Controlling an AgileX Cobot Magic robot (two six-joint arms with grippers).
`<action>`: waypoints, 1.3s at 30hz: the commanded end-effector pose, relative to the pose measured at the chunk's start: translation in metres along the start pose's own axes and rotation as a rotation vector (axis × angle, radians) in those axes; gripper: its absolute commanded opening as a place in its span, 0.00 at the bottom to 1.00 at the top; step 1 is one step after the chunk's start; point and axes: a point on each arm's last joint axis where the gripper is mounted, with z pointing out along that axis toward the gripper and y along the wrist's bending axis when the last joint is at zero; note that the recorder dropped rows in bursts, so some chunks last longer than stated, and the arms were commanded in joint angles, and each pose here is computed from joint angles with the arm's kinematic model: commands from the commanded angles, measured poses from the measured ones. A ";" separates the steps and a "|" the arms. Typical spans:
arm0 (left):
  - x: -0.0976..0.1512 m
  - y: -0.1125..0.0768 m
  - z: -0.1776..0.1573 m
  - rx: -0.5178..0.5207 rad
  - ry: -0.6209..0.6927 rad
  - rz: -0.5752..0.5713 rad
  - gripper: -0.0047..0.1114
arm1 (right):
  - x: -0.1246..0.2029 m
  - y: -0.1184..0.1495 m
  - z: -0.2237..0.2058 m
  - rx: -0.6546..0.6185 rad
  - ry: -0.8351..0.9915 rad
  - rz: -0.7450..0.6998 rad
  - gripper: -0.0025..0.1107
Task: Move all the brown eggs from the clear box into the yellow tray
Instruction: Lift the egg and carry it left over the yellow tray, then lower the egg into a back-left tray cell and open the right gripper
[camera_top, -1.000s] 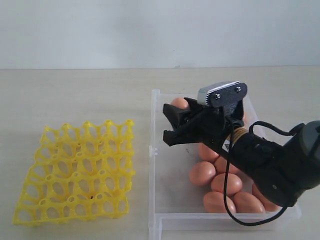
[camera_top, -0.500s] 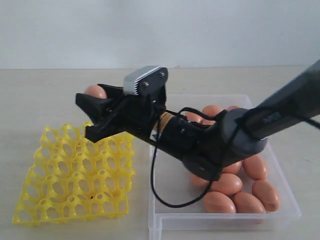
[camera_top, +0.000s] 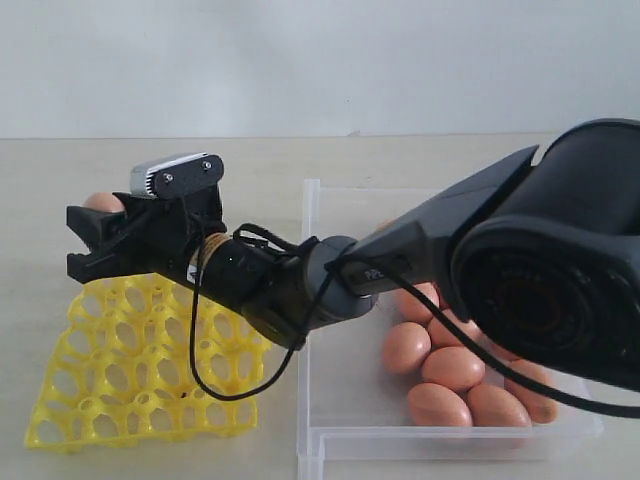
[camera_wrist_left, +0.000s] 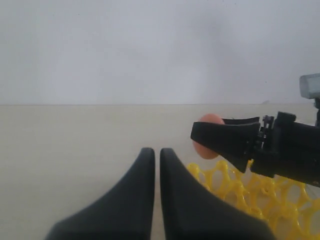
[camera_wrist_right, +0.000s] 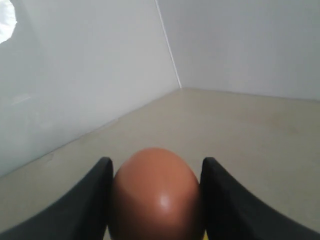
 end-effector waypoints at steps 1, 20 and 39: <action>0.001 0.000 0.000 0.002 -0.003 0.001 0.07 | 0.001 0.005 0.015 0.030 0.068 0.034 0.02; 0.001 0.000 0.000 0.002 -0.003 0.001 0.07 | 0.018 0.004 0.028 0.180 0.280 0.128 0.02; 0.001 0.000 0.000 0.002 -0.003 0.001 0.07 | 0.021 0.004 0.032 0.196 0.308 0.147 0.36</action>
